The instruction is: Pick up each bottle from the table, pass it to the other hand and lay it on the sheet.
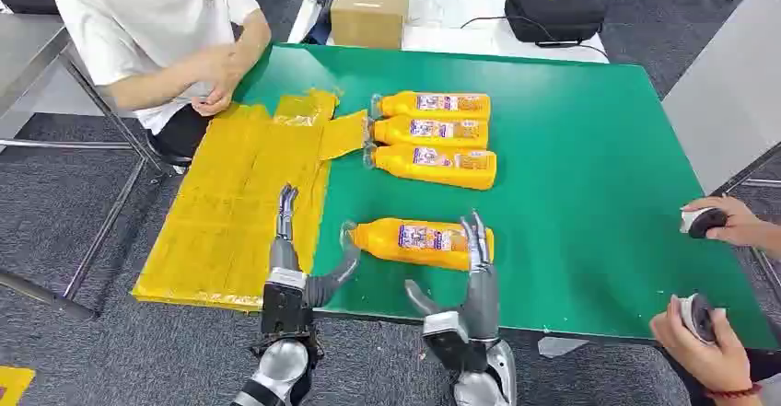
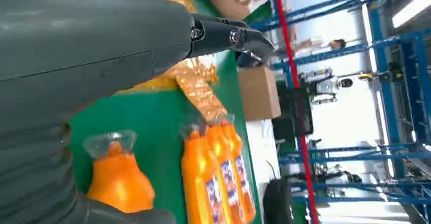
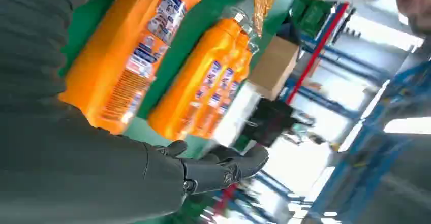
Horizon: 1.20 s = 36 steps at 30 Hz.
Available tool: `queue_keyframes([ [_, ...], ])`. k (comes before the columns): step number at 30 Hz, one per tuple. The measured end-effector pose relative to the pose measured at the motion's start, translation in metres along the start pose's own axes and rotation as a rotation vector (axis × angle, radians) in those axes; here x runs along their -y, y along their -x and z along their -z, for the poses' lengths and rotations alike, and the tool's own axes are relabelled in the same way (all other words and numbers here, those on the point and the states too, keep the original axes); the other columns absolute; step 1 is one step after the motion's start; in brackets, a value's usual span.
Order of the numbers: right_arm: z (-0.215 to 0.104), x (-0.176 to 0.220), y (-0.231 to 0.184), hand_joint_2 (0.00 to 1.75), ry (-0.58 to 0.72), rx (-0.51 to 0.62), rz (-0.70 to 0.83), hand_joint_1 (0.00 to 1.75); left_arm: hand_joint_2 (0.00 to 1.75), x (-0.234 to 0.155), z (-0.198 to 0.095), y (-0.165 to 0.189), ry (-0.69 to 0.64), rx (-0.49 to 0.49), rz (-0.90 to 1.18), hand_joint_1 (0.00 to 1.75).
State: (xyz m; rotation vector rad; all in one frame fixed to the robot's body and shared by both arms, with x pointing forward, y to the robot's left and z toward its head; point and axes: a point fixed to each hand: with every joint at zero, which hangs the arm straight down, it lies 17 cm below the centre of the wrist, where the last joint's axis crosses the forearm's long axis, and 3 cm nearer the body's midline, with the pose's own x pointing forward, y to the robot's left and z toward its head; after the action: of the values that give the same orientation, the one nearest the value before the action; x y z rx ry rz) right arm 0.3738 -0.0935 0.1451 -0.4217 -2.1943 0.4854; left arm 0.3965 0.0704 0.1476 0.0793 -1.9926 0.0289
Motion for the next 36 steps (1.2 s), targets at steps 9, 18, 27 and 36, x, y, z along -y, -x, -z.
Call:
queue_keyframes([
  [9, 0.014, -0.003, 0.039, 1.75, -0.106, -0.045, -0.173, 0.0, 1.75, -0.001, 0.005, -0.007, 0.007, 0.004, -0.074, 0.0],
  [18, 0.031, -0.017, 0.095, 1.75, -0.277, -0.191, -0.297, 0.0, 1.75, -0.011, 0.012, -0.01, -0.024, -0.011, -0.103, 0.0],
  [27, 0.045, -0.026, 0.156, 1.75, -0.484, -0.343, -0.44, 0.0, 1.75, -0.017, 0.023, -0.006, -0.047, -0.045, -0.128, 0.0],
  [36, 0.046, -0.027, 0.17, 1.75, -0.534, -0.372, -0.482, 0.0, 1.75, -0.019, 0.025, -0.004, -0.053, -0.059, -0.13, 0.0],
])
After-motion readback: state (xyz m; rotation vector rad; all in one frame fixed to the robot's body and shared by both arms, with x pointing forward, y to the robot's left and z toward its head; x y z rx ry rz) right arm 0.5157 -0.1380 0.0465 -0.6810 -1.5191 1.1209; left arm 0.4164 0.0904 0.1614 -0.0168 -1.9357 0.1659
